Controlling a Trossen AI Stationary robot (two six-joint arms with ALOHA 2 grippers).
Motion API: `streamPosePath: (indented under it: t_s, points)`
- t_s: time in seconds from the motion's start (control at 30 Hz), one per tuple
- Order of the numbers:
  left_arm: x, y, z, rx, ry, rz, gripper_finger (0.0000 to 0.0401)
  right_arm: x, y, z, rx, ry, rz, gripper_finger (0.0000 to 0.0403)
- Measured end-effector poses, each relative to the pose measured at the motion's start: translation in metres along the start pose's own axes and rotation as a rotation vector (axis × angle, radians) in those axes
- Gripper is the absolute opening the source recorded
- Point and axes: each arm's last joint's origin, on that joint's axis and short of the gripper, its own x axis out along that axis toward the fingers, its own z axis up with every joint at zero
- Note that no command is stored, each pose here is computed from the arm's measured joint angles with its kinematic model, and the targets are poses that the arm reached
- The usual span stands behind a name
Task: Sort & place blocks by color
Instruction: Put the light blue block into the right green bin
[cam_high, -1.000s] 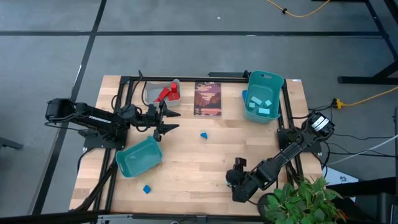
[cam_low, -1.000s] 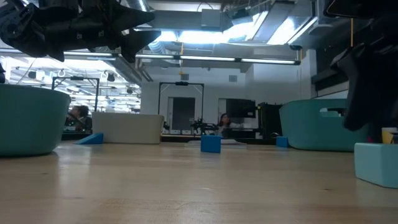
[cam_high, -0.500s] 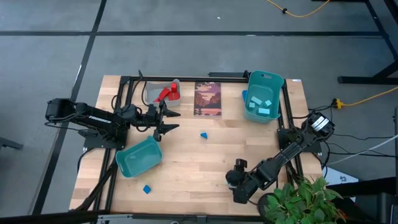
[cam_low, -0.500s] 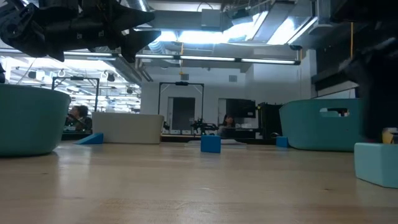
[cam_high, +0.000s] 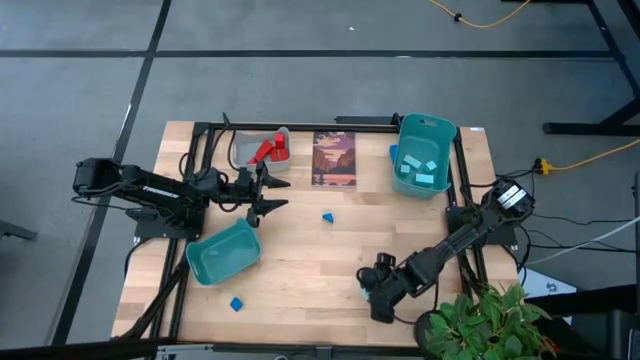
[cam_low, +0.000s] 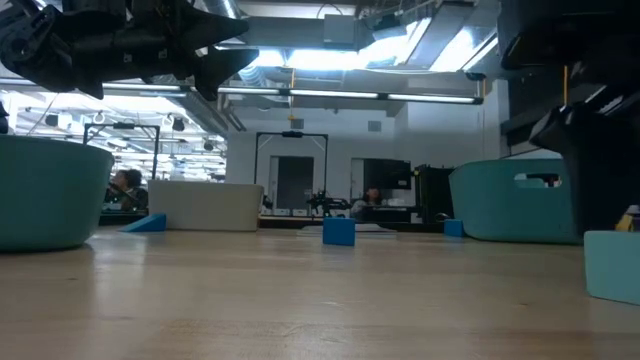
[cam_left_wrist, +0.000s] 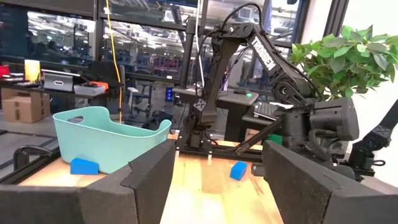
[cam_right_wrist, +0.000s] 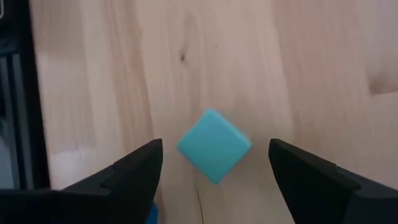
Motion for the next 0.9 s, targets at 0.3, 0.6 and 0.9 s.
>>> streamPosePath:
  t_s: [0.3, 0.6, 0.9]
  points:
    - [0.0000, 0.0000, 0.0000, 0.000, 0.000, 0.000, 0.0236, 0.0001, 0.0007, 0.0008, -0.193, 0.001, 0.016, 0.0296]
    - [0.0000, 0.0000, 0.0000, -0.004, 0.000, 0.000, 0.0236, 0.0001, 0.0006, 0.0009, -0.553, -0.005, 0.012, 0.0296]
    - [0.0000, 0.0000, 0.0000, -0.006, 0.000, 0.002, 0.0236, 0.0075, -0.0004, -0.0002, -0.674, 0.021, 0.018, 0.0296]
